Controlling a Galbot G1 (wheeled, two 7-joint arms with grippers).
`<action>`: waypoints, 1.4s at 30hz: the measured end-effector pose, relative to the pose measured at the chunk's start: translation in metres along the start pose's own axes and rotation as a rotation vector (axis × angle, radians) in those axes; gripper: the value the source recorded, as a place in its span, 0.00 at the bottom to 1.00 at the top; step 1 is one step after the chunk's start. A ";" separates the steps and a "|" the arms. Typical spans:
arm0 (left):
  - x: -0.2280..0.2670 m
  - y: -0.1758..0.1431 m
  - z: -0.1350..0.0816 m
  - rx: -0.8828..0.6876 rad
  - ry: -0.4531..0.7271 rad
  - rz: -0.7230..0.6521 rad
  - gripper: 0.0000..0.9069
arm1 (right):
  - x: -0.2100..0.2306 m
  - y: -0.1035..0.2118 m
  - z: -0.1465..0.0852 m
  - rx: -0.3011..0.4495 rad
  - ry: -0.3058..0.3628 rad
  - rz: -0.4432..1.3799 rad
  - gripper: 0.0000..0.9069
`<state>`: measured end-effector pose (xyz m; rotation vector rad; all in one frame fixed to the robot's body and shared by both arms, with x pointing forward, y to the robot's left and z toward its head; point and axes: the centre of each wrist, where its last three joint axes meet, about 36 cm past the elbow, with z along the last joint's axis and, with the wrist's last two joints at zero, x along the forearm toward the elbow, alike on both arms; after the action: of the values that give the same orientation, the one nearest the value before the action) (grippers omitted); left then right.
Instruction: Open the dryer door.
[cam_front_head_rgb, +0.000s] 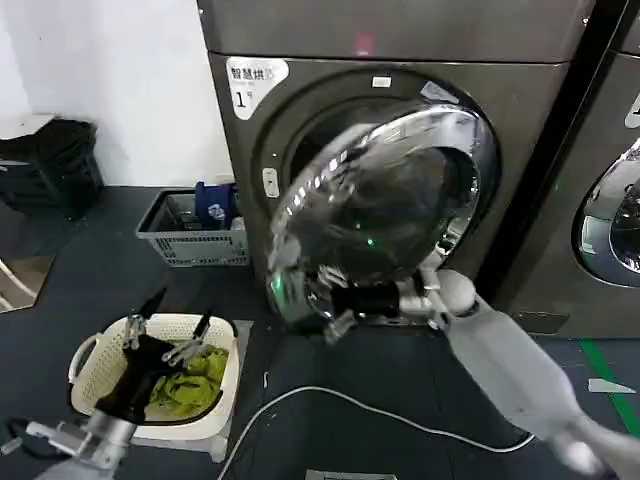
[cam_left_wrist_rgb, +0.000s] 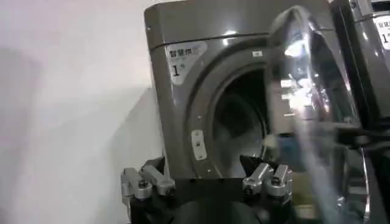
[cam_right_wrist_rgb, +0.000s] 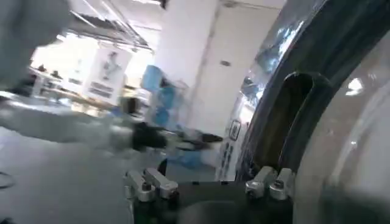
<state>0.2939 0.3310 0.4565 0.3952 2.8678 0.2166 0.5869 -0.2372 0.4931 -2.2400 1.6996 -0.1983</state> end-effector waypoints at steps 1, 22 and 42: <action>-0.002 0.002 0.001 0.004 -0.001 0.005 1.00 | 0.004 0.005 -0.005 0.008 0.002 -0.010 1.00; -0.082 -0.016 0.016 0.001 -0.045 0.378 1.00 | 0.171 0.178 -0.070 0.201 0.146 0.529 1.00; -0.170 -0.100 0.031 0.079 -0.137 0.669 1.00 | 0.219 0.458 -0.175 0.403 0.870 2.147 1.00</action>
<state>0.4361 0.1912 0.4455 1.3182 2.5132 0.1770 0.1786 -0.5858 0.4858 0.7615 2.8595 -0.7754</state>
